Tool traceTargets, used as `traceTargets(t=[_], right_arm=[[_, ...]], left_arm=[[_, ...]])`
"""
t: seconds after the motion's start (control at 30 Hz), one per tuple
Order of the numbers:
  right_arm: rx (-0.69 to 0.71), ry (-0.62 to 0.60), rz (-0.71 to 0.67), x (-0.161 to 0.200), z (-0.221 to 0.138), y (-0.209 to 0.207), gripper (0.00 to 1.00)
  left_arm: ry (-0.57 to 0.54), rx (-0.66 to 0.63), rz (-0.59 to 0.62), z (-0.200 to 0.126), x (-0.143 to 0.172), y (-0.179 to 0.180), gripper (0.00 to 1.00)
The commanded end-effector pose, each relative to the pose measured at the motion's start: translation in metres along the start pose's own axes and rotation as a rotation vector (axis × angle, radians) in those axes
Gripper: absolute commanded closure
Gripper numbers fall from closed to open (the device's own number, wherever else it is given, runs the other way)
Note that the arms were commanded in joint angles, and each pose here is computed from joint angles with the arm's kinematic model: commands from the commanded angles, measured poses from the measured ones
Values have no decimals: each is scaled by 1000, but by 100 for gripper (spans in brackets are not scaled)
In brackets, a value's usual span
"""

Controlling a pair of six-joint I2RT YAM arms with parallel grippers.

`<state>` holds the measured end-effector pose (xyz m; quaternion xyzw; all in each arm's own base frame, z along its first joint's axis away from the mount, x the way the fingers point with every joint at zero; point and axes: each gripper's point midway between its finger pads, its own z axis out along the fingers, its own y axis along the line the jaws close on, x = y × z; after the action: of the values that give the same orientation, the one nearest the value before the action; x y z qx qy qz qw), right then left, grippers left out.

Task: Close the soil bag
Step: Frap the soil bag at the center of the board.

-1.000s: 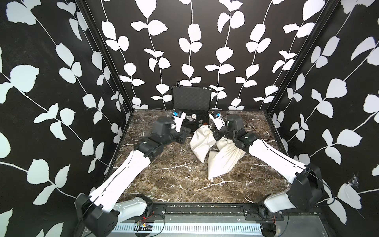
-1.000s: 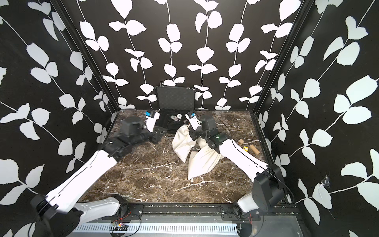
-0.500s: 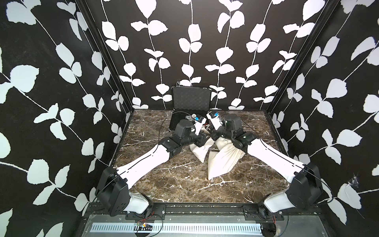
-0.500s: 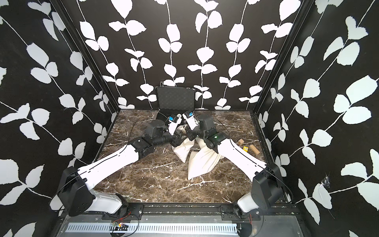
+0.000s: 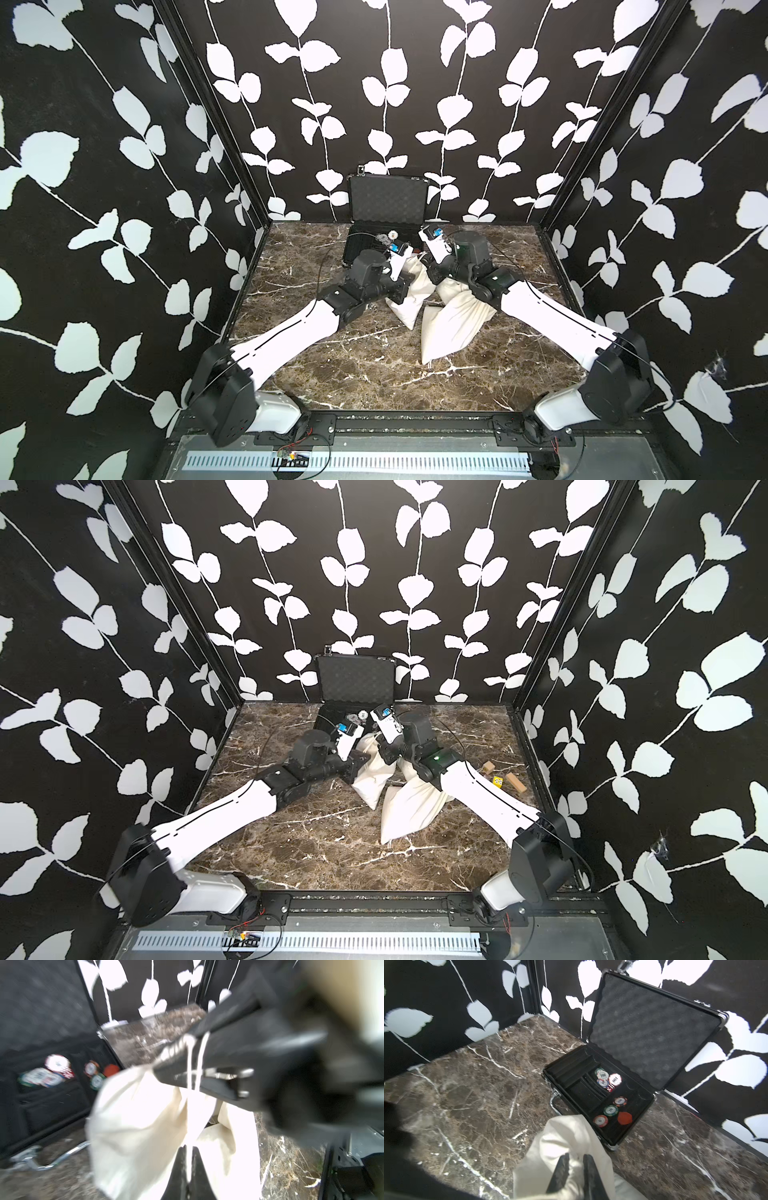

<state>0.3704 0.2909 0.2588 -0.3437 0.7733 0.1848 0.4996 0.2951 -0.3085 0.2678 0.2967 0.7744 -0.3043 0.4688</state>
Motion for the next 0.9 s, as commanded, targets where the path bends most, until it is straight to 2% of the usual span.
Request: traceTargets(t=[0.0,0.13,0.23,0.37,0.43,0.53,0.67,0.87], right_arm=[[183,88,-17,30,10,-39,92],[225,166,-23,66,20,-51,87],[180,168,-20,80,27,-44,82],[18,-24,-6,44,19,-9,69],[-33,-121,-26,21,9,6,62],[-98,-219,-60,-10,-6,28,57],[-127,-346,-92,-43,-27,50,49],[-143,-504,-60,-78,-51,66,45]], left_arm=[[-61,-31,42,-43,-25,-3,100],[-141,-19,38,-85,-62,-8,100],[-211,25,21,-108,-91,-18,100],[-204,119,-8,-108,-112,-35,100],[-205,127,-21,-104,-119,-36,100],[-206,134,-34,-101,-131,-36,100],[-193,170,-50,-93,-137,-41,100],[-164,183,-81,-83,-134,-41,100]])
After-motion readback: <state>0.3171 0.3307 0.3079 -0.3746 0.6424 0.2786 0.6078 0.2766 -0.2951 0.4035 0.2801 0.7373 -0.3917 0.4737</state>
